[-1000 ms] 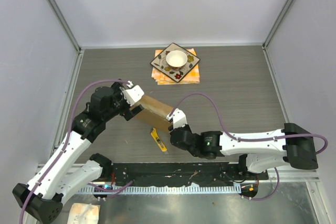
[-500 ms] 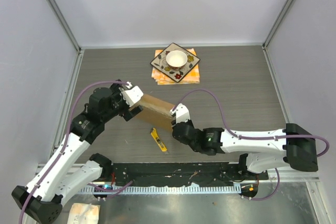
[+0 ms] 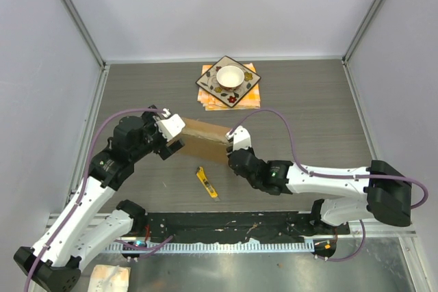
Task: Unpack the express box
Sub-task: Adjust the express box at the center of the board, then pick up the knife from the center of the board.
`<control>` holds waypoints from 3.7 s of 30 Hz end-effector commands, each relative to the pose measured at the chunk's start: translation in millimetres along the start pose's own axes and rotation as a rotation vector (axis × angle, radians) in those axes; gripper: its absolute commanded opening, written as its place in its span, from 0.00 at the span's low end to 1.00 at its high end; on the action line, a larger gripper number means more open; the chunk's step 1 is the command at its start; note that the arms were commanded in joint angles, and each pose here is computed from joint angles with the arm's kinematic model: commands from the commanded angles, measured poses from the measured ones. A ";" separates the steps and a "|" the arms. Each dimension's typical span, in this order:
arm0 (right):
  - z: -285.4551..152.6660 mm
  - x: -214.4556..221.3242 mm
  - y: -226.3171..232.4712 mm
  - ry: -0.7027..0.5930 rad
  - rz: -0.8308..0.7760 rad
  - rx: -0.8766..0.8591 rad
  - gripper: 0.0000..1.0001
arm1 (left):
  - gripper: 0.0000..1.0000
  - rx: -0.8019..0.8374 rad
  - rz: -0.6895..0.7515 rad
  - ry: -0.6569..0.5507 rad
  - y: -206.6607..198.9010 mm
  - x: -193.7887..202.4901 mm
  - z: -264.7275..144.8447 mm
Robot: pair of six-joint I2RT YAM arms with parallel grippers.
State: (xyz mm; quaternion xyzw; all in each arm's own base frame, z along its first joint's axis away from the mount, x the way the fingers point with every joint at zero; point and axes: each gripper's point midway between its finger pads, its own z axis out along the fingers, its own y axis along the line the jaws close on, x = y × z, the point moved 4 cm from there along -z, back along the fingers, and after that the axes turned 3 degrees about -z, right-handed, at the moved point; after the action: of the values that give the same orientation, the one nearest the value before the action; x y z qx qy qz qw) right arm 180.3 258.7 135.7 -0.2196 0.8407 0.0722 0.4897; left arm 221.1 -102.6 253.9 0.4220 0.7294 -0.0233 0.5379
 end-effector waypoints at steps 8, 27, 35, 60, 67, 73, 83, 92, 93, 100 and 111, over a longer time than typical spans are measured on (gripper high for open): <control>-18.1 0.1 -16.7 -0.011 0.060 -0.003 0.46 | 1.00 0.001 -0.013 -0.028 0.4 -5.4 -6.8; -17.0 25.8 121.7 -0.005 -0.052 -0.269 0.48 | 1.00 0.056 -0.099 -0.053 -5.2 -24.7 -44.7; 4.0 19.9 132.4 -0.008 -0.001 -0.313 0.49 | 1.00 0.080 -0.117 -0.060 -12.8 -22.1 -60.0; 22.5 64.0 140.8 0.077 -0.011 -0.276 0.09 | 1.00 0.100 -0.134 -0.102 -19.8 -26.3 -92.2; -35.4 -24.3 153.2 -0.120 0.037 -0.284 0.05 | 1.00 0.109 -0.166 -0.147 -15.1 -47.4 -108.8; -123.1 -135.6 116.8 -0.396 0.193 -0.290 0.05 | 1.00 0.127 -0.264 -0.365 -12.9 -89.7 -129.7; -170.3 -212.1 52.4 -0.644 0.426 -0.097 0.05 | 1.00 0.301 -0.350 -0.492 -26.0 -126.0 -138.4; -177.9 -225.9 73.8 -0.755 0.614 -0.045 0.04 | 1.00 0.400 -0.513 -0.532 -33.4 -140.6 -127.3; -179.8 -227.3 75.1 -0.762 0.615 -0.040 0.04 | 1.00 0.406 -0.515 -0.528 -34.0 -140.6 -126.1; -189.1 -238.2 79.9 -0.813 0.644 -0.031 0.04 | 1.00 0.503 -0.540 -0.489 -50.5 -131.1 -123.3; -189.4 -242.3 90.6 -0.837 0.692 -0.077 0.03 | 0.94 0.590 -0.584 -0.486 -59.6 -133.2 -119.2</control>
State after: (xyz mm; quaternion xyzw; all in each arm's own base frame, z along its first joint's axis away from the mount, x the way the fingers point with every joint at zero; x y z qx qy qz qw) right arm 95.3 350.5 413.2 0.0498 0.6093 0.2941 0.7347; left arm 101.3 -153.7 370.7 0.3147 0.6576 -0.4437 0.5211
